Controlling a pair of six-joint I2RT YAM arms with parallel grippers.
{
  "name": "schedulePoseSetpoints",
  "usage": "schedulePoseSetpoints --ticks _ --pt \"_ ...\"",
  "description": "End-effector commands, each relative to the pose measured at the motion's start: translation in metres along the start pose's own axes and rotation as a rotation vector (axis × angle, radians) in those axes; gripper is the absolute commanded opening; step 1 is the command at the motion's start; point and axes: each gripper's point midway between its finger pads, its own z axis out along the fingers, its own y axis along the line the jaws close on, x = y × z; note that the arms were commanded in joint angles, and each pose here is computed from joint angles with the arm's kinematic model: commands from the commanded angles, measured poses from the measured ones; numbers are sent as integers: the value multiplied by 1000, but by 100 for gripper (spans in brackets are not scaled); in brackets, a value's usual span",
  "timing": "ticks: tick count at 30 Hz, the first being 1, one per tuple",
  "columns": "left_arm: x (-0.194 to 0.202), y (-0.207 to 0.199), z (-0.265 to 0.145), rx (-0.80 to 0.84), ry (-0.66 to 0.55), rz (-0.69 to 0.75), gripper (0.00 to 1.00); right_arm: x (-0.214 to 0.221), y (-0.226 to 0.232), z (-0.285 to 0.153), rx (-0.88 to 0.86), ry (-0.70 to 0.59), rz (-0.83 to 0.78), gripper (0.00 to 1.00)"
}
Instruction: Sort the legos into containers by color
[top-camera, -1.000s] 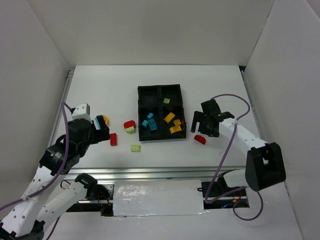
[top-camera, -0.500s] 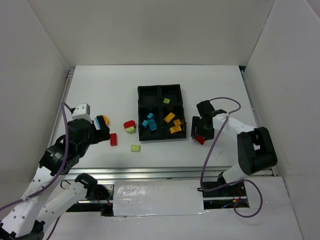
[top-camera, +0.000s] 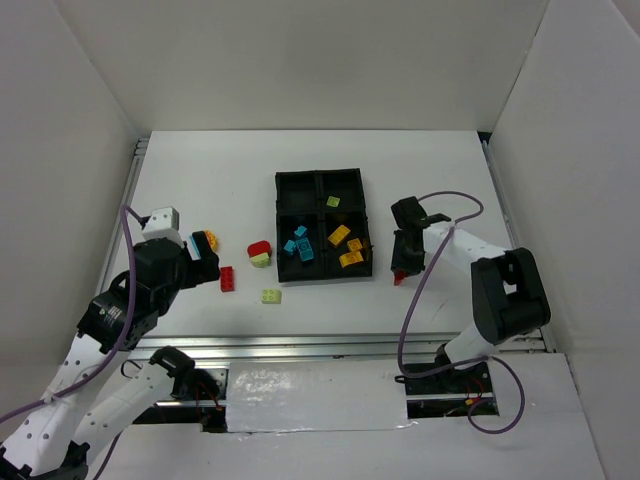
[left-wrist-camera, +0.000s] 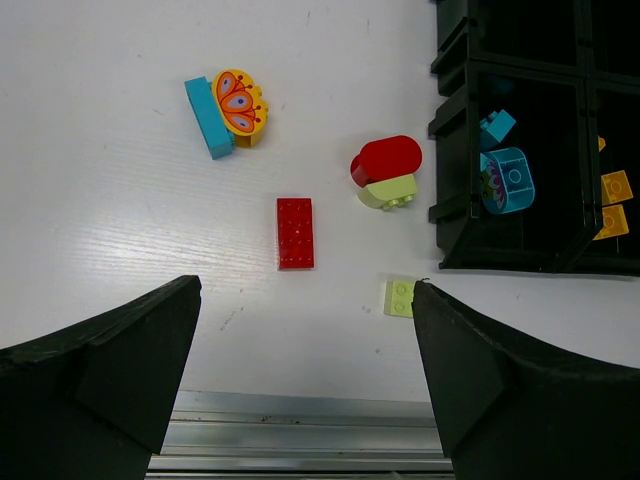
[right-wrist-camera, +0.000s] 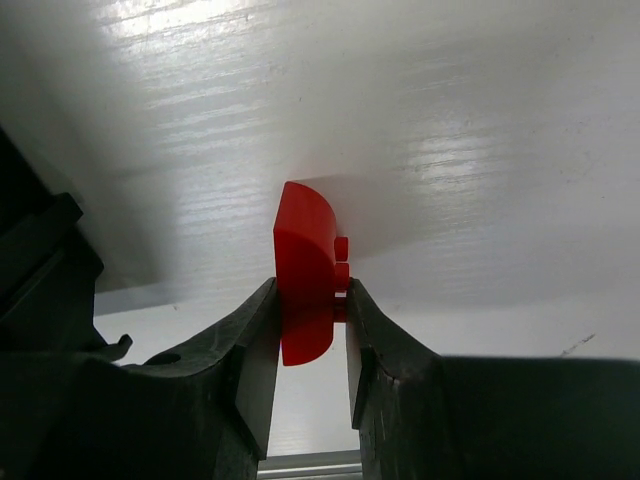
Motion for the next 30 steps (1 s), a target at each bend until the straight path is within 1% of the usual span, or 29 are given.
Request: schedulePoseSetpoints --ticks 1,2,5,8,12,14,16,17,19,20,23,24,30 --pt "-10 -5 0 24 -40 7 99 -6 -7 0 65 -10 20 4" --pt "-9 -5 0 22 -39 5 99 -7 -7 0 68 -16 24 0" --pt "-10 -4 0 18 -41 4 100 -13 -8 -7 67 -51 40 0" --pt "-9 -2 1 4 -41 1 99 -26 -5 -22 41 -120 65 0" --pt "-9 5 3 -42 -40 -13 100 -50 -7 -54 37 -223 117 0" --pt "-9 8 3 -62 -41 -25 99 -64 -2 -71 8 -280 142 0" --pt "-10 14 0 -90 -51 -40 99 -78 9 -93 -68 -341 162 0" --pt "-10 15 0 -94 -57 -42 99 -80 19 -101 -130 -345 160 0" --pt "-12 17 0 -102 -70 -50 99 -92 35 -125 -234 -398 180 0" --pt "-12 18 0 -112 -68 -52 99 -97 52 -139 -339 -422 171 0" --pt "-12 24 1 -154 -66 -56 100 -111 76 -154 -486 -468 198 0" --pt "-13 26 2 -167 -70 -61 99 -112 87 -159 -542 -460 189 0" --pt "-11 25 6 -171 -62 -51 99 -152 114 -172 -592 -532 213 0"
